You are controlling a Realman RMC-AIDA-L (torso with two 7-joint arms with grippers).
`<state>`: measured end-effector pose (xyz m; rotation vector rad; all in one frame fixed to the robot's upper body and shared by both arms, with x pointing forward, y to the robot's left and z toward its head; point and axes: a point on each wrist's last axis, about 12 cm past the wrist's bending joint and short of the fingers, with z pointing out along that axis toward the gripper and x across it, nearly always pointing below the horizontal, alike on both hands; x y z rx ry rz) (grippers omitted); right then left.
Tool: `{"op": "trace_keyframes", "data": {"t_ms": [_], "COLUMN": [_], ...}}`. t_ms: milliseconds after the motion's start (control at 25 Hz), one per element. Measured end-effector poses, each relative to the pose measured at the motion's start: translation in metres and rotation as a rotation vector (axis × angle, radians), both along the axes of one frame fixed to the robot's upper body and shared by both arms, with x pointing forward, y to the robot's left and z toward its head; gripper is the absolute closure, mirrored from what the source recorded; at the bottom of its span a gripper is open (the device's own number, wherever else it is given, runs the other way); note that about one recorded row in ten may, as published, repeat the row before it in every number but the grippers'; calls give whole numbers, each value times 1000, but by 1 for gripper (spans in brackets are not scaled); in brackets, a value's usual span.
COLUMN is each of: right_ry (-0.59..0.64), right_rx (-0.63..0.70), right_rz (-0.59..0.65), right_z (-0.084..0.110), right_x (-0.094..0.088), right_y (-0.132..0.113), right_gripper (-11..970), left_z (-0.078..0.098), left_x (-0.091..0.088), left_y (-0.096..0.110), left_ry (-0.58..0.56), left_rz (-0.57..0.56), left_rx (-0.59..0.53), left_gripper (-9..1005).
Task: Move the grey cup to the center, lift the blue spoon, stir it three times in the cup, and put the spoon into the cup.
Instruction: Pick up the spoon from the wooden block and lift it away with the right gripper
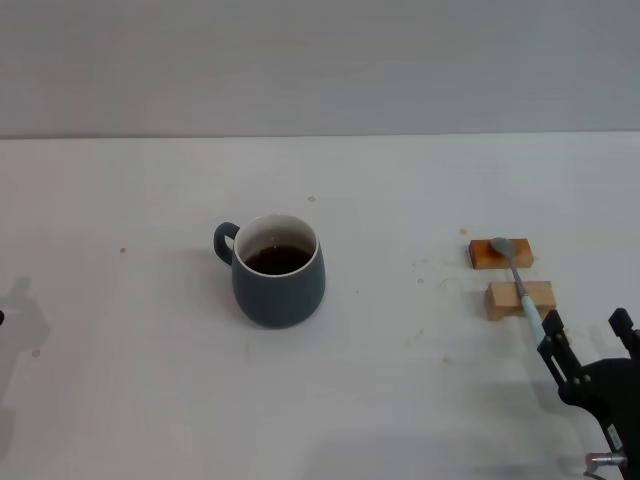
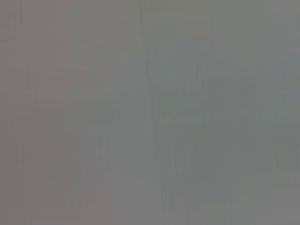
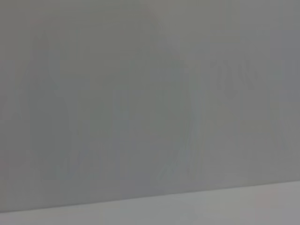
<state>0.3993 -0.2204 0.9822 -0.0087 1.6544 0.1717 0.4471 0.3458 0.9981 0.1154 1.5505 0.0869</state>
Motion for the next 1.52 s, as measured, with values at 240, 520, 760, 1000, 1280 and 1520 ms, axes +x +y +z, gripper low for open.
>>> {"op": "trace_keyframes", "data": {"t_ms": [240,520,760,1000,1280,1520], "right_ry": [30,64,87,94,94,95], "right_rx": [3,30,27,26,26,26], "right_rz": [13,52,71,77,77,75], "right_z": [-3,-5,-7,-8,-8,-8], "right_x": [4,15,18,19,18,18], "right_y": [2,6,9,10,10,10], "right_gripper": [257,260,263,266,269,272], "left_z": [0,0,1,1,1,0], "left_x": [1,2,3,3,4,4], "left_y": [-1,-1,-2,-3,-3,-3], "left_ry": [-1,-1,-2,-2,0,5], "left_rz": [-4,-6,-9,-10,-10,-9], "left_rx": [1,1,1,0,0,1], "left_gripper": [998,998,998,998,998,998]}}
